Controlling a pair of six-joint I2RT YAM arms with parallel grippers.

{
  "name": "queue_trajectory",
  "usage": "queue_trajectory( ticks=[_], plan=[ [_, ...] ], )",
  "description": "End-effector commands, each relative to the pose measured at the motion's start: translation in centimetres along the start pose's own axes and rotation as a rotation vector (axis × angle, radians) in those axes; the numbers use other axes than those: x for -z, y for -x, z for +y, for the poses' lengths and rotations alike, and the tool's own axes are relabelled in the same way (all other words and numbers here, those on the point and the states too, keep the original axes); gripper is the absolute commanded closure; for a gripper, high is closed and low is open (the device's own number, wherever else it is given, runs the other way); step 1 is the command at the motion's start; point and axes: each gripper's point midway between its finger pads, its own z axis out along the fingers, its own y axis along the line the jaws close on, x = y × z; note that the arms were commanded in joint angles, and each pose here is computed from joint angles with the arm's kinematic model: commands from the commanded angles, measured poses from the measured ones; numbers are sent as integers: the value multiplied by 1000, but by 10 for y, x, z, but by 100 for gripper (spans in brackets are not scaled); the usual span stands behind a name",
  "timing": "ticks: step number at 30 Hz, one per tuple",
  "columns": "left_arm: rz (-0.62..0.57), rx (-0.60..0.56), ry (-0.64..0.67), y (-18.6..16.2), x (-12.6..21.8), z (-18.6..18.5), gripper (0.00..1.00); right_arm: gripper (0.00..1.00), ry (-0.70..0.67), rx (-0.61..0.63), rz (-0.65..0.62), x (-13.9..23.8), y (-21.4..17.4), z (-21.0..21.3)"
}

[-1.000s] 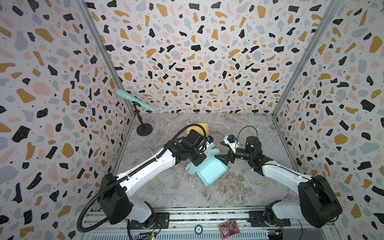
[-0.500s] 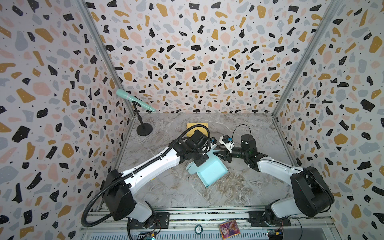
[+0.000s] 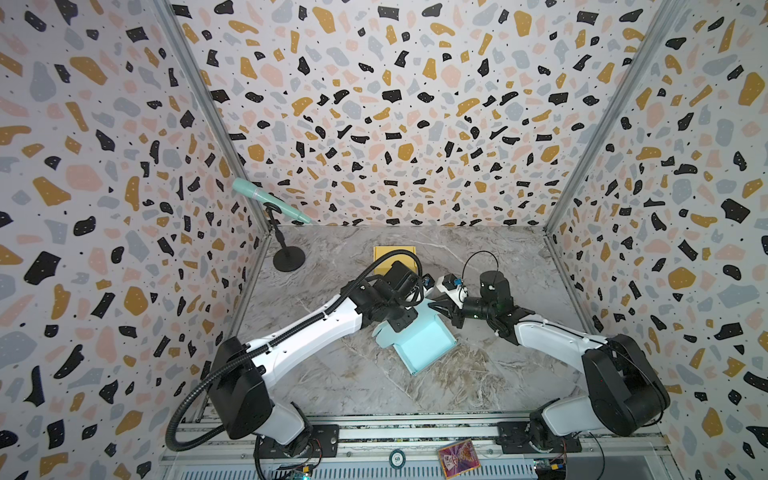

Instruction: Fold the paper box

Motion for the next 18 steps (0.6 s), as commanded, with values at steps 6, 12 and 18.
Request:
queue_trajectory(
  ticks=[6,12,18],
  plan=[
    [-127,211,-46,-10,5,33,56,92,-61,-1,-7,9,-5,-1],
    [-215,386,-140,-33,8,47,36,92,-101,-61,-82,26,-5,-14],
    [-378,606,-125,-40,13,61,31,92,-123,-98,-99,32,-12,-21]
  ],
)
